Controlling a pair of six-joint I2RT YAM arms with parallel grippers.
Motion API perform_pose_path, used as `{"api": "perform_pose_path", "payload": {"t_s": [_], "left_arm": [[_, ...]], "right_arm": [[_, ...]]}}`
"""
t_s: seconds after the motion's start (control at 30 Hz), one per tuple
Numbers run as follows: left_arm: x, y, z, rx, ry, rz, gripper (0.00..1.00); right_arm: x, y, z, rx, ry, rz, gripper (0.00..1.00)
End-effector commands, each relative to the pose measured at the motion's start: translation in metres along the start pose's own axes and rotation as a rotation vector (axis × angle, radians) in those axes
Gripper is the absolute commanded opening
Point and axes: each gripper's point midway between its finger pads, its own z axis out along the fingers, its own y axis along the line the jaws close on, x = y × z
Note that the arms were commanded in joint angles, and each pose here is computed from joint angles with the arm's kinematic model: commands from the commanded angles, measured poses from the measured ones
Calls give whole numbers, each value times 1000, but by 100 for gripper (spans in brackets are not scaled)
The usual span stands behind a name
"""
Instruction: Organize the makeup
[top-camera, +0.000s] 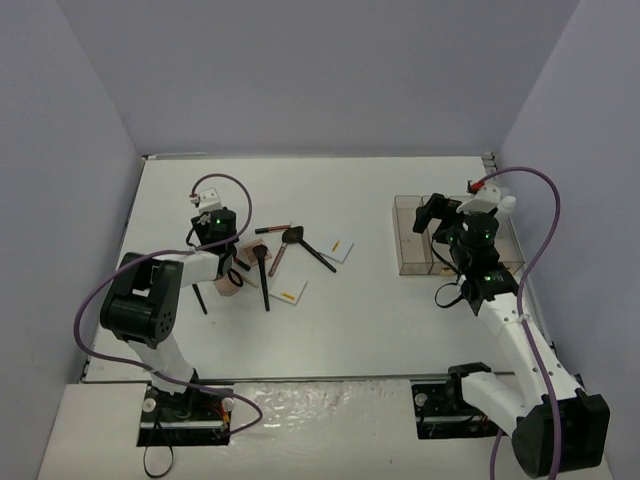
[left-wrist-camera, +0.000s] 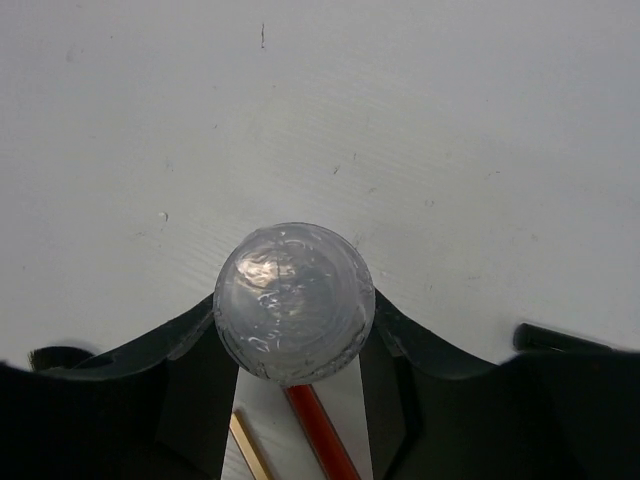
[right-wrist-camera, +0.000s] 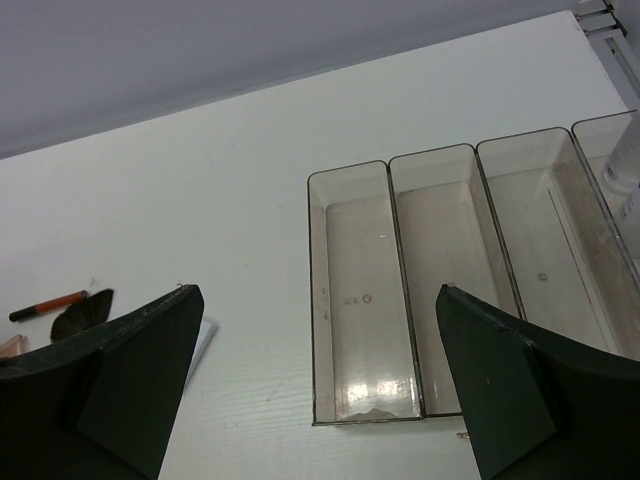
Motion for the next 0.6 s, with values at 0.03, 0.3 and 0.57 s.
{"api": "perform_pose_path", "payload": {"t_s": [0.03, 0.3, 0.57], "left_arm": [[-79, -29, -31, 161, -168, -43, 0], [-131, -108, -146, 773, -249, 108, 0], [-102, -163, -270, 1263, -168, 323, 0]], "right_arm": [[-30, 36, -2, -179, -84, -43, 99], [-38, 120, -28, -577, -73, -154, 96], [-32, 220, -80, -942, -81, -295, 95]]}}
